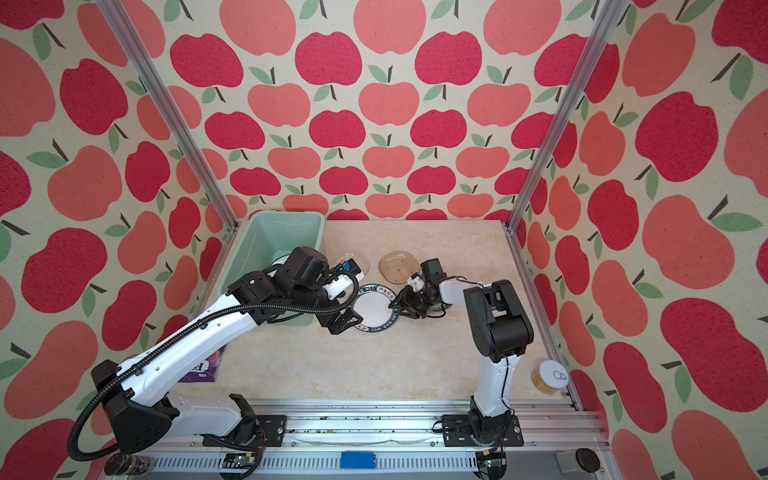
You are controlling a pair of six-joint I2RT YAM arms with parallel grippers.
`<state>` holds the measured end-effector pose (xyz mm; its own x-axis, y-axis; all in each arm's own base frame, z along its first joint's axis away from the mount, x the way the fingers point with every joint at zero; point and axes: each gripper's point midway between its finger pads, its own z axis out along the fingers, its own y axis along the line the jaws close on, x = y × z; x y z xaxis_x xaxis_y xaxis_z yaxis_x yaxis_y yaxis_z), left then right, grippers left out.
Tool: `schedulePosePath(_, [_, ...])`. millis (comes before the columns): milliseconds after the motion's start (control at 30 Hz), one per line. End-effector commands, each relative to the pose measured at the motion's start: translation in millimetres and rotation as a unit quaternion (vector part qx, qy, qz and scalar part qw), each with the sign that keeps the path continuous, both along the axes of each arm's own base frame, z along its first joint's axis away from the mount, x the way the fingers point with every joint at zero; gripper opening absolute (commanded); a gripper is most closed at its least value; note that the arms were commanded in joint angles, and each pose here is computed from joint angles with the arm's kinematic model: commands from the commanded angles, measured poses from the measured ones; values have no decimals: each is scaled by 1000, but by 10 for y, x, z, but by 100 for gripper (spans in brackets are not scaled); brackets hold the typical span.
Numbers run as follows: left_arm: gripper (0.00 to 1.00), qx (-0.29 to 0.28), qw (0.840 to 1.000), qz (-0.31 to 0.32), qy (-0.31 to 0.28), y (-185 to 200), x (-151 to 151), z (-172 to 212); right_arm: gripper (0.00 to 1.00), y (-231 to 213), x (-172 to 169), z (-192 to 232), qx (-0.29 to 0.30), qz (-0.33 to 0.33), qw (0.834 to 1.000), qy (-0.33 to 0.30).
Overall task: Place the plates into the plastic bin on the countertop
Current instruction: 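Lower the right gripper onto the rim of the HAO SHI HAO WEI plate, then tilt the HAO SHI HAO WEI plate upright with the right gripper while the left approaches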
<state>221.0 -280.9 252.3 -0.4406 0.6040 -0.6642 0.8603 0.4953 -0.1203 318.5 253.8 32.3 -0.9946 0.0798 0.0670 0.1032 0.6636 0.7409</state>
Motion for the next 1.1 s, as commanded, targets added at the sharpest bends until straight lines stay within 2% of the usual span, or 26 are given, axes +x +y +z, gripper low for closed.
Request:
schedulePosePath(0, [97,1,1000,18,4,59,-12,-26,39,-6,-27,-131,-11,-4,1000,21])
schedulePosePath(400, [97,-11,999,52,-1,128,5,-19,12,-22,-34,-124,-13,-7,1000,20])
schedulePosePath(733, [97,-28,997,78,-5,154,60,36,0,-60,-55,95,-18,4,1000,-8])
schedulePosePath(933, [97,-72,988,134,4,272,209,194,0,-176,-96,576,-21,7,998,-63])
schedulePosePath(1067, [96,-128,974,183,34,398,352,355,0,-235,-94,1056,-9,0,994,-112])
